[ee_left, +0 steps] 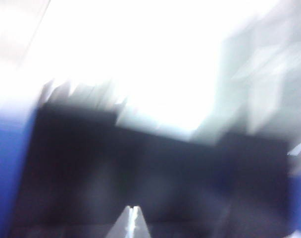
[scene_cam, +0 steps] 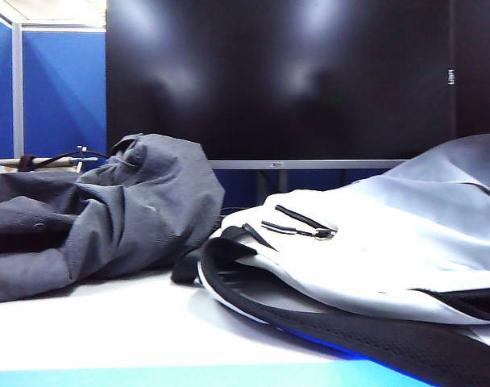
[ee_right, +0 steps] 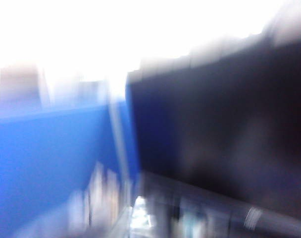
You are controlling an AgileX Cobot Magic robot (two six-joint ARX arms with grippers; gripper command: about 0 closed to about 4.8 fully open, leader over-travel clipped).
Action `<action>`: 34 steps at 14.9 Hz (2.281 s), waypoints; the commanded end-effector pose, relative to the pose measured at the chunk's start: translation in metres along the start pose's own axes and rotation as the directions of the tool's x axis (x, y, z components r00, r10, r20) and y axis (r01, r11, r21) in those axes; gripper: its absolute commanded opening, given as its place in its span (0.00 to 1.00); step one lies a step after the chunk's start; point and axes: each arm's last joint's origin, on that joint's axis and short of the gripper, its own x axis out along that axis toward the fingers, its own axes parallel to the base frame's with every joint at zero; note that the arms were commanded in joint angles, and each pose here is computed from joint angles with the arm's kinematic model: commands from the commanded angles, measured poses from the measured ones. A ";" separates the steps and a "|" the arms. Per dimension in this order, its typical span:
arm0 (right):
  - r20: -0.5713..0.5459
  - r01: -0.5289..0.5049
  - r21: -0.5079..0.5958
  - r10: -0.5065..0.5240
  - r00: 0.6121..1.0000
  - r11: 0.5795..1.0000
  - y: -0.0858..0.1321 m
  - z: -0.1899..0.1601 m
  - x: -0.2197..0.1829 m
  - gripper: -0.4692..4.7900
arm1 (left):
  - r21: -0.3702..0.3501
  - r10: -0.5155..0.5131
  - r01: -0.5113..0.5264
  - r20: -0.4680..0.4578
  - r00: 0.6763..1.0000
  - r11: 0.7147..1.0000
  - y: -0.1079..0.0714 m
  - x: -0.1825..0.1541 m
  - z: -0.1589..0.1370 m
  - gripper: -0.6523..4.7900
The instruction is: Put the gray clothes into the backpack.
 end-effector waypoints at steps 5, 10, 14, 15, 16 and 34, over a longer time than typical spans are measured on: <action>-0.655 0.137 0.015 -0.094 0.750 0.990 -0.039 -0.136 0.113 1.00 | 0.058 0.108 -0.091 -0.465 0.879 0.994 0.036 0.043 -0.073 0.11; -0.747 0.216 -0.118 -0.230 0.624 0.969 -0.046 -0.161 0.108 0.09 | 0.056 0.076 -0.056 -0.476 0.876 0.997 0.032 0.046 -0.077 0.11; -0.614 0.233 -0.112 -0.252 0.748 0.966 -0.043 -0.118 0.117 0.08 | 0.066 0.087 -0.060 -0.559 0.825 0.996 0.042 0.054 -0.099 0.18; -0.565 0.237 -0.117 -0.261 0.783 0.964 -0.041 -0.102 0.117 0.08 | 0.056 0.091 -0.071 -0.593 0.800 0.996 0.046 0.057 -0.108 0.25; -0.501 0.245 -0.123 -0.274 0.821 0.962 -0.039 -0.083 0.114 0.08 | 0.046 0.092 -0.082 -0.624 0.776 0.996 0.051 0.060 -0.119 0.29; -0.294 0.322 -0.129 -0.346 0.891 0.938 -0.048 -0.012 0.080 0.08 | 0.083 0.115 -0.080 -0.759 0.641 0.993 0.106 0.184 -0.303 1.00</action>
